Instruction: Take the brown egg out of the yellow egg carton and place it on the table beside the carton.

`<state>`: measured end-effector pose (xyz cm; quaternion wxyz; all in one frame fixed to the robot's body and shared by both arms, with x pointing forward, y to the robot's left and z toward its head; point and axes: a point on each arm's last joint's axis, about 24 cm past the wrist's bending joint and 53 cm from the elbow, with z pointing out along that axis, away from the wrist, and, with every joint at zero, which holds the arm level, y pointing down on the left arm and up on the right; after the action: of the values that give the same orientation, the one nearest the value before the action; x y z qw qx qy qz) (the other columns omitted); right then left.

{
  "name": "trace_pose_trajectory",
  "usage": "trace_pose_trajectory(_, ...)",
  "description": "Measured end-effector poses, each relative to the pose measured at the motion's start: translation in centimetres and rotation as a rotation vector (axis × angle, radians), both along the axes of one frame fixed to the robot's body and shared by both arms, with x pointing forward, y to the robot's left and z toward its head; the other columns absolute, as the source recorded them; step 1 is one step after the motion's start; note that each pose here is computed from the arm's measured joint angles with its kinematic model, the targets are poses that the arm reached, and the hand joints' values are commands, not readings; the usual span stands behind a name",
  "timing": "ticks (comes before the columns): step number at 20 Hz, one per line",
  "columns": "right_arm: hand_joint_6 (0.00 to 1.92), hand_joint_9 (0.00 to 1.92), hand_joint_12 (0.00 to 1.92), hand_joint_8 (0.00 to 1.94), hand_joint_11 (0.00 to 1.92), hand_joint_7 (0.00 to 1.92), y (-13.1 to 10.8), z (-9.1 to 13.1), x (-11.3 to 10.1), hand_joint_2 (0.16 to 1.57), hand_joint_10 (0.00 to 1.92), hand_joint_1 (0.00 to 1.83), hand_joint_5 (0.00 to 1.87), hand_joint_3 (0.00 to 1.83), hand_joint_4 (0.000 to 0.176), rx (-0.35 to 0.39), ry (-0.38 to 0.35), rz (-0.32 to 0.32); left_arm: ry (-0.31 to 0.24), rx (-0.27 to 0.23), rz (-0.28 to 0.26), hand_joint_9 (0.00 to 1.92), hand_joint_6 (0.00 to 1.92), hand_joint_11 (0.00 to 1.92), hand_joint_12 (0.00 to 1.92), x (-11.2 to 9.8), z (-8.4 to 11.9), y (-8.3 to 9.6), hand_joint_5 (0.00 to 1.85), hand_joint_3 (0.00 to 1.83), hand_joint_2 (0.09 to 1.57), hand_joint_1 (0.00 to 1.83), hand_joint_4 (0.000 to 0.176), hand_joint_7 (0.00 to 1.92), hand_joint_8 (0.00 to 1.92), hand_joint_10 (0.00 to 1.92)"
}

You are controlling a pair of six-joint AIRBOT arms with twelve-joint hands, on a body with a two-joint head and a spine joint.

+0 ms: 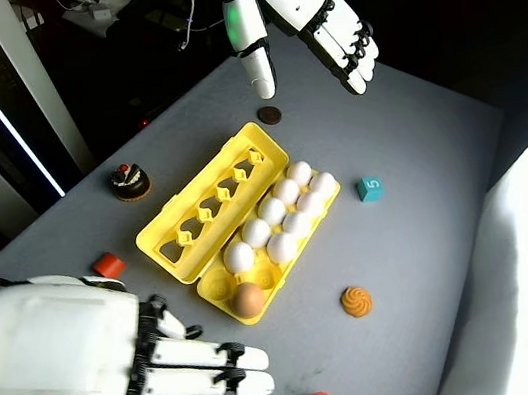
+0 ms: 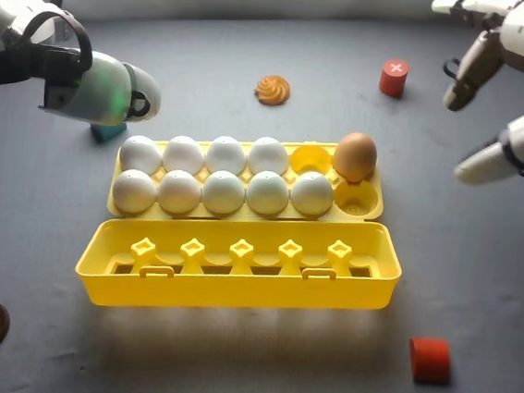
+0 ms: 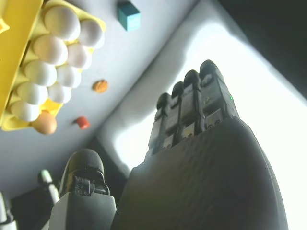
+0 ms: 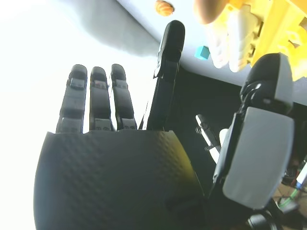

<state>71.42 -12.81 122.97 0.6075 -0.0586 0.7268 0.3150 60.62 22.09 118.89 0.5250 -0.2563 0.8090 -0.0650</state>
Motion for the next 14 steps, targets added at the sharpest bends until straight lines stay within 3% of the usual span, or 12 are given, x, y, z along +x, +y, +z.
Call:
trace_pose_trajectory(8,0.01,0.0,0.0,0.02,0.0,0.08,3.5,-2.1,3.6,0.73,0.0,0.56,0.98,0.0,0.176,-0.005,0.004,0.011,0.005,0.003,-0.002,0.0,0.01,0.0,0.0,-0.2,-0.2,0.0,0.03,0.0,1.18,0.0,0.0,0.0,0.0,0.0)
trace_pose_trajectory(14,0.01,0.0,0.0,0.01,0.0,0.08,7.0,-3.7,4.6,0.72,0.0,0.56,0.97,0.0,0.176,-0.047,-0.011,0.05,0.005,0.003,-0.005,0.0,0.01,0.0,0.0,-0.2,-0.2,-0.2,0.04,0.0,1.19,0.0,0.0,0.01,0.0,0.0)
